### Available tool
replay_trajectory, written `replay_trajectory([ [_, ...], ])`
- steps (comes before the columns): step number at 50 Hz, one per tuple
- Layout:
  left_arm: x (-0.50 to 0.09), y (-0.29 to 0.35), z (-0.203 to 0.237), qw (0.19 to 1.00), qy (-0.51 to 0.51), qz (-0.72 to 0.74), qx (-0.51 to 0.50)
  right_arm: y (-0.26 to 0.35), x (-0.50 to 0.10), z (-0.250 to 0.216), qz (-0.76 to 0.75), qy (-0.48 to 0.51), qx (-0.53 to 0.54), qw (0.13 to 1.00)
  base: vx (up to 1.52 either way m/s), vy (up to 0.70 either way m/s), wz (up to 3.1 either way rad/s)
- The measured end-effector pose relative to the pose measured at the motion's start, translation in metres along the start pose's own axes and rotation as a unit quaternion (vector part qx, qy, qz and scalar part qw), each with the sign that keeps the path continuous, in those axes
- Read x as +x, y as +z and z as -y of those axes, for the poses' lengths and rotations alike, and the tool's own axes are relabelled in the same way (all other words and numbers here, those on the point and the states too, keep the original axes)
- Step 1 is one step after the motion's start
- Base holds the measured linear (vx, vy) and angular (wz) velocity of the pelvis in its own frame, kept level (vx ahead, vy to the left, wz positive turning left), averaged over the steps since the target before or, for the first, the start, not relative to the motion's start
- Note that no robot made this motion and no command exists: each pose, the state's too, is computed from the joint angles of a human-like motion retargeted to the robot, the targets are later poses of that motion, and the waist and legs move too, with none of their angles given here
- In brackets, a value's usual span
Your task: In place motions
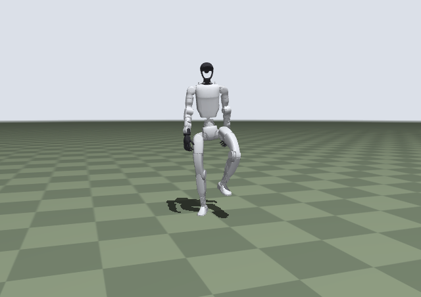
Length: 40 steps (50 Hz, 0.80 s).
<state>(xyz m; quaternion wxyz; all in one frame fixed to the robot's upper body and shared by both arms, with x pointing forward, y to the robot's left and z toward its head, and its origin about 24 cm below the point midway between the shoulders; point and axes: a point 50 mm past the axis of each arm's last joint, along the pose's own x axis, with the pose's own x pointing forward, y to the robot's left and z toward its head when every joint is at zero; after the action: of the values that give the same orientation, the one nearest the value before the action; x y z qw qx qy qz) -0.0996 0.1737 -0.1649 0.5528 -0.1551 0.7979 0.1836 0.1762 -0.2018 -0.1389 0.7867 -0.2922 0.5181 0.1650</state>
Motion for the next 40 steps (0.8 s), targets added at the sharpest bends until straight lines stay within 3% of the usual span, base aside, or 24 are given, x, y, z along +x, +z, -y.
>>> replay_trajectory([
  [7, 0.001, -0.02, -0.009, 0.999, 0.01, -0.04, -0.013, 0.006, 0.0, -0.019, 0.038, 0.023, 0.038, 0.998, 0.08, 0.0, 0.16],
  [15, -0.004, 0.022, -0.001, 1.0, 0.002, 0.022, -0.018, -0.133, -0.031, -0.092, -0.208, 0.135, 0.087, 0.965, 0.26, 0.04, 0.04],
  [23, -0.078, 0.196, 0.044, 0.953, -0.057, 0.284, 0.09, -0.212, -0.084, -0.103, -0.42, 0.126, 0.176, 0.881, -0.35, 0.11, 0.48],
  [28, -0.1, 0.224, 0.046, 0.92, -0.002, 0.366, 0.143, -0.247, -0.121, -0.132, -0.488, 0.136, 0.207, 0.837, 0.09, -0.05, 0.29],
  [33, -0.097, 0.22, 0.053, 0.918, -0.024, 0.364, 0.156, -0.241, -0.116, -0.137, -0.469, 0.142, 0.219, 0.844, 0.04, 0.01, -0.34],
  [40, -0.036, 0.13, 0.043, 0.969, -0.032, 0.225, 0.099, -0.207, -0.082, -0.12, -0.399, 0.14, 0.172, 0.89, 0.17, -0.02, -0.35],
])
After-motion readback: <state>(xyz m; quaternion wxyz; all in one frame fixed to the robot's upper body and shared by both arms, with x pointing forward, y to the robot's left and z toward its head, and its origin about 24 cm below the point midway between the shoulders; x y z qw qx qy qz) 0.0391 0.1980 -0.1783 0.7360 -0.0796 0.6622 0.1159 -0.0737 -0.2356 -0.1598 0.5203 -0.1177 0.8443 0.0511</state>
